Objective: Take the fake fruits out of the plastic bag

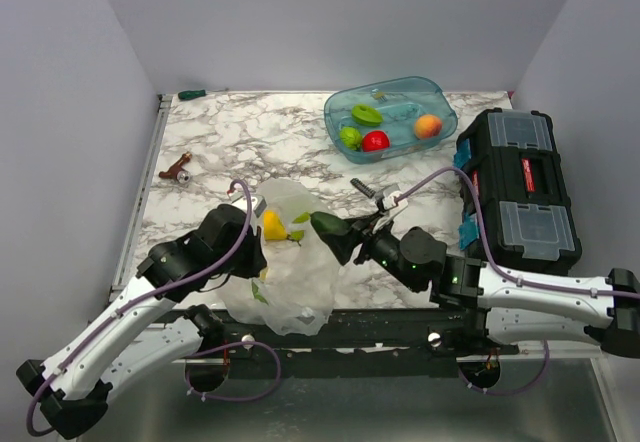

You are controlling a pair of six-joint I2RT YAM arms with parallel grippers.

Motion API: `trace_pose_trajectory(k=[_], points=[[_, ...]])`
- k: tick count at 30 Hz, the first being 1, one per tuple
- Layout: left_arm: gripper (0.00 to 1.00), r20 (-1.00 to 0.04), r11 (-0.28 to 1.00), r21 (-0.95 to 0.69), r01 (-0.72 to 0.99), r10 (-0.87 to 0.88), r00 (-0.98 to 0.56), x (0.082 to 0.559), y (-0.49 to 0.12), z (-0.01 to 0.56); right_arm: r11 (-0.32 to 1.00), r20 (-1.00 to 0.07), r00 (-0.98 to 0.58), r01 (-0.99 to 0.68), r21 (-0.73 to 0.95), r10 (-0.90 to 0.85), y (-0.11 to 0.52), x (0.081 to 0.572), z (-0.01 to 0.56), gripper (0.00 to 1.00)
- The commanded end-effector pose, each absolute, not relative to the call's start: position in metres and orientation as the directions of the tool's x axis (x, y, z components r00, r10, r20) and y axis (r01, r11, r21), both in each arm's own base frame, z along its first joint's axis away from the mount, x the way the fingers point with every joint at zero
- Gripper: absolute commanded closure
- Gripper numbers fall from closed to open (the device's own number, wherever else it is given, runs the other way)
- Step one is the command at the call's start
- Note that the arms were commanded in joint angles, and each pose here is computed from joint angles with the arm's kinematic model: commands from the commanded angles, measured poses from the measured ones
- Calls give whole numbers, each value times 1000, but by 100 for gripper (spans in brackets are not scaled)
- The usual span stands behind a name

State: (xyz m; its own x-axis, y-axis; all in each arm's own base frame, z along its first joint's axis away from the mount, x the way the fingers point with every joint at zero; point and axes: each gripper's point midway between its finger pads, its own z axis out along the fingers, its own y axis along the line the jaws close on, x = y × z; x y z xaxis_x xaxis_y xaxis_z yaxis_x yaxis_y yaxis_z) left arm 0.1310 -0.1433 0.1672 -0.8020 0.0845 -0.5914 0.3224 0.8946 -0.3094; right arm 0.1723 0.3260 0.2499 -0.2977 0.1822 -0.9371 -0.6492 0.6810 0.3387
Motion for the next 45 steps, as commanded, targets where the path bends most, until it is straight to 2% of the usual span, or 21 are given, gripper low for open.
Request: trace_pose_trajectory(k=[1, 7, 16, 27, 34, 39, 45], points=[[100, -579, 915, -280, 291, 81, -811, 133, -138, 162, 809, -962, -215, -528, 259, 168, 297, 198, 266, 99], [100, -582, 914, -282, 293, 79, -809, 133, -138, 163, 925, -976, -164, -330, 190, 142, 263, 248, 283, 99], [100, -617, 903, -303, 303, 56, -785, 132, -137, 172, 972, -937, -303, -98, 212, 174, 212, 362, 260, 99], [100, -653, 886, -329, 327, 37, -757, 130, -136, 181, 982, -903, -428, 178, -64, 19, 176, 482, 214, 99], [100, -669, 877, -342, 338, 25, -743, 128, -136, 186, 971, -850, -526, 191, -143, -22, 153, 542, 169, 99], [100, -666, 879, -339, 335, 27, -745, 129, -136, 185, 967, -788, -615, 185, -177, -27, 141, 566, 131, 98], [100, -662, 881, -337, 333, 29, -749, 129, -136, 184, 976, -747, -665, 164, -143, 2, 140, 578, 100, 87]])
